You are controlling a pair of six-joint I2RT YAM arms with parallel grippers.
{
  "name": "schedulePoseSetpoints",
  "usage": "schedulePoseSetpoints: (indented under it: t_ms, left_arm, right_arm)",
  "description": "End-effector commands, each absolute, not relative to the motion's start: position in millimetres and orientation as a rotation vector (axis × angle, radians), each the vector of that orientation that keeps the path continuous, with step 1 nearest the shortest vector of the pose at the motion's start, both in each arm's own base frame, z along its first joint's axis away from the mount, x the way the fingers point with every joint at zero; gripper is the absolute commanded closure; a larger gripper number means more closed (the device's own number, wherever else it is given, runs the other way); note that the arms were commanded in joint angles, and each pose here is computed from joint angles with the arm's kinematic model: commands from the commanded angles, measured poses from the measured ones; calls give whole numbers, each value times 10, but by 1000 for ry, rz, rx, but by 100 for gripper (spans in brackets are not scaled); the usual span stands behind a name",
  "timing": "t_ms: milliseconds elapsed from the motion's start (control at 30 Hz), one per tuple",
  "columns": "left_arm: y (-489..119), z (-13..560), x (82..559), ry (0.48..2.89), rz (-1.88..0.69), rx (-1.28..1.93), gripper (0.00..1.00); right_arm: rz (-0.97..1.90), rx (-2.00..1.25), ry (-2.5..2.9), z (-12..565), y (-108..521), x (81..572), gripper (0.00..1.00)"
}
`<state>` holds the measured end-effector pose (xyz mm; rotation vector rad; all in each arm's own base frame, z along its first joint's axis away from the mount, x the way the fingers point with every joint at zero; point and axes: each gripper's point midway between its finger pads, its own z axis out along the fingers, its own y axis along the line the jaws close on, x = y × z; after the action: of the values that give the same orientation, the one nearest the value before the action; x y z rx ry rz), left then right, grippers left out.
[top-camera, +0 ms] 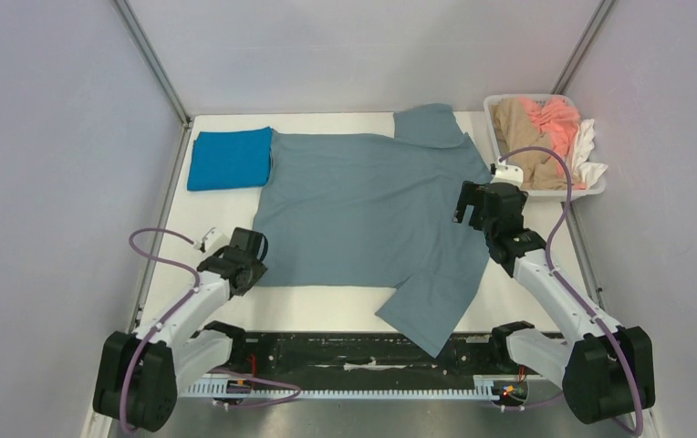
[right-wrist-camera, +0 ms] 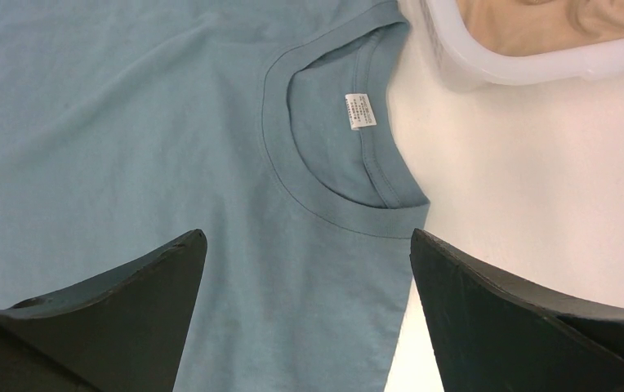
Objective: Fold and stack the t-shirts
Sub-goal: Grab the side of the flattened tshirt closest away from the robot with both arms
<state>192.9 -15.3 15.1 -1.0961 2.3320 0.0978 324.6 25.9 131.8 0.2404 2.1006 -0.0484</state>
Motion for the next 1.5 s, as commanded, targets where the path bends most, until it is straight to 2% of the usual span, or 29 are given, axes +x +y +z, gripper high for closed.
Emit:
schedulePoseSetpoints:
  t_ms: [0,233,433,567,700,833,933,1167,1300,1467]
  left_arm:
    - [-295,9,2089,2336,23,-1164,57]
    - [-333,-35,2132,2368,29,-1153,98]
    - [-318,83,2166,2336,8,-1125,98]
    - [-261,215,2143,2297,12,-1115,98]
    - [-269,287,2158,2275,-24,-1083,98]
    - [-269,298,2120,2297,-18,-1055,98]
    - [-224,293,2071,2299,13,-1057,98]
    - [-222,292,2069,2300,10,-1039,98]
    - [-228,281,2075,2312,16,-1034,98]
    - [-254,248,2067,2326,5,-1035,98]
  right_arm:
    - [-66,275,2069,1365,207,3256,2]
    - [-68,281,2065,1376,201,3245,2]
    - [-48,257,2110,1313,253,3156,2]
    - [-60,98,2180,1285,583,2993,2]
    - [-22,-113,2320,1010,1005,2670,2]
    - [-108,-354,2466,731,1124,2154,3]
    - [-79,-533,2559,590,1254,1680,6]
    - [284,-945,2660,261,1652,721,17]
    - [314,-1076,2650,170,1749,500,19]
    - [136,-1093,2657,36,1598,548,27]
